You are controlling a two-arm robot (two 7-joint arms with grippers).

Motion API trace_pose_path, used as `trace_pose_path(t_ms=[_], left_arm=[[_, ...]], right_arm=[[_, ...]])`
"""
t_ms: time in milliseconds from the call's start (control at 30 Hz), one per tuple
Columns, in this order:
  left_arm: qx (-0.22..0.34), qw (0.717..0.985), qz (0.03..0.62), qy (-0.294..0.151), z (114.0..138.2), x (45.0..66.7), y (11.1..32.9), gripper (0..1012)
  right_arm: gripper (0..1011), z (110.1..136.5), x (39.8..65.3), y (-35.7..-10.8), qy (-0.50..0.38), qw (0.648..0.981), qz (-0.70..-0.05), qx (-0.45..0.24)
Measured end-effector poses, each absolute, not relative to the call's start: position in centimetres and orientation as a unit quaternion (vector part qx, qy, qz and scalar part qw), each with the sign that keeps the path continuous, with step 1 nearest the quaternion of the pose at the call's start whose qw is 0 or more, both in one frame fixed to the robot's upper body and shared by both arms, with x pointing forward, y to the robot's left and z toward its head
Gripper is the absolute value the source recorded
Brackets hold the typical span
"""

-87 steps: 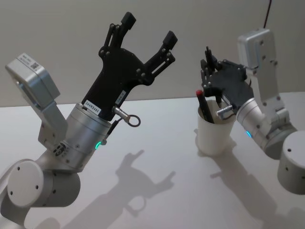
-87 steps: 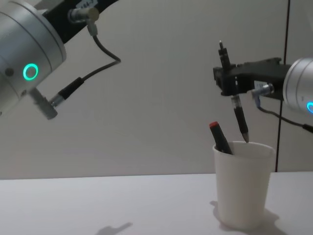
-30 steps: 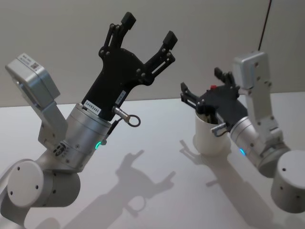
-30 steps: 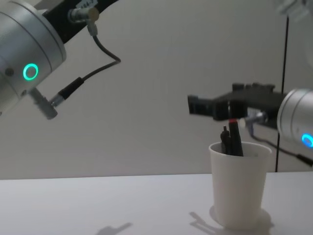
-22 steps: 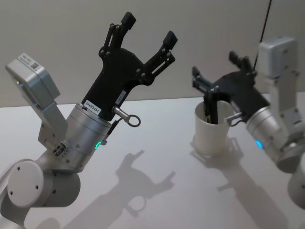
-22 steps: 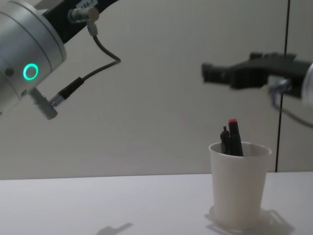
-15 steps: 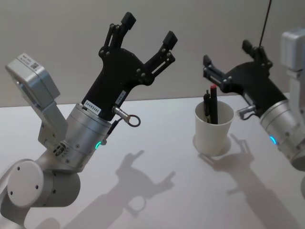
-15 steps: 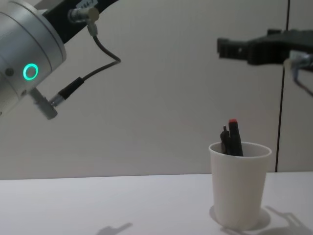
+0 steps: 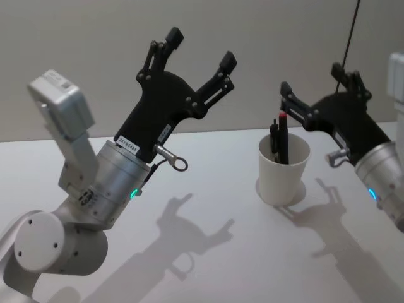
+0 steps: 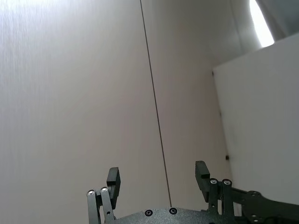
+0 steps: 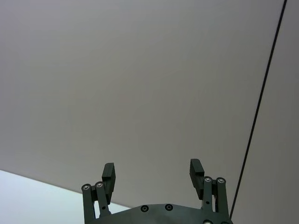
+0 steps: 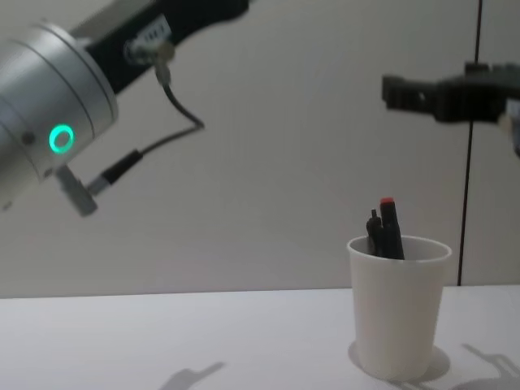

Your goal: Place the pen into the pen holder.

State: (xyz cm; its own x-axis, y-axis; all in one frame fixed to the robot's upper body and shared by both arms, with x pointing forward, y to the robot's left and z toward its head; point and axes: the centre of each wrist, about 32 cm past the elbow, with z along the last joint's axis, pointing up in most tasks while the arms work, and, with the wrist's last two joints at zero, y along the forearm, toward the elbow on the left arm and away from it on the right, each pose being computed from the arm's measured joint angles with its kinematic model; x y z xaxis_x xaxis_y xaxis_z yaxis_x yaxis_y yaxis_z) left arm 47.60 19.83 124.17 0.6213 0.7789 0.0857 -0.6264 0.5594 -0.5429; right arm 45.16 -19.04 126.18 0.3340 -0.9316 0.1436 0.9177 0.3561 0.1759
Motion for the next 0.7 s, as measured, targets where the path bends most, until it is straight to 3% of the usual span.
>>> trace_pose_path(t_ms=[467, 700], left_arm=[[-0.103, 0.867, 0.469, -0.133, 122.2, 48.5, 19.7, 1001], [-0.035, 0.855, 0.501, -0.127, 121.3, 48.9, 19.8, 1001]], right_arm=[[1001, 120.0, 44.6, -23.0, -0.046, 0.816, -0.575, 0.016], [1001, 119.0, 44.4, -23.7, -0.036, 0.816, -0.577, 0.013]])
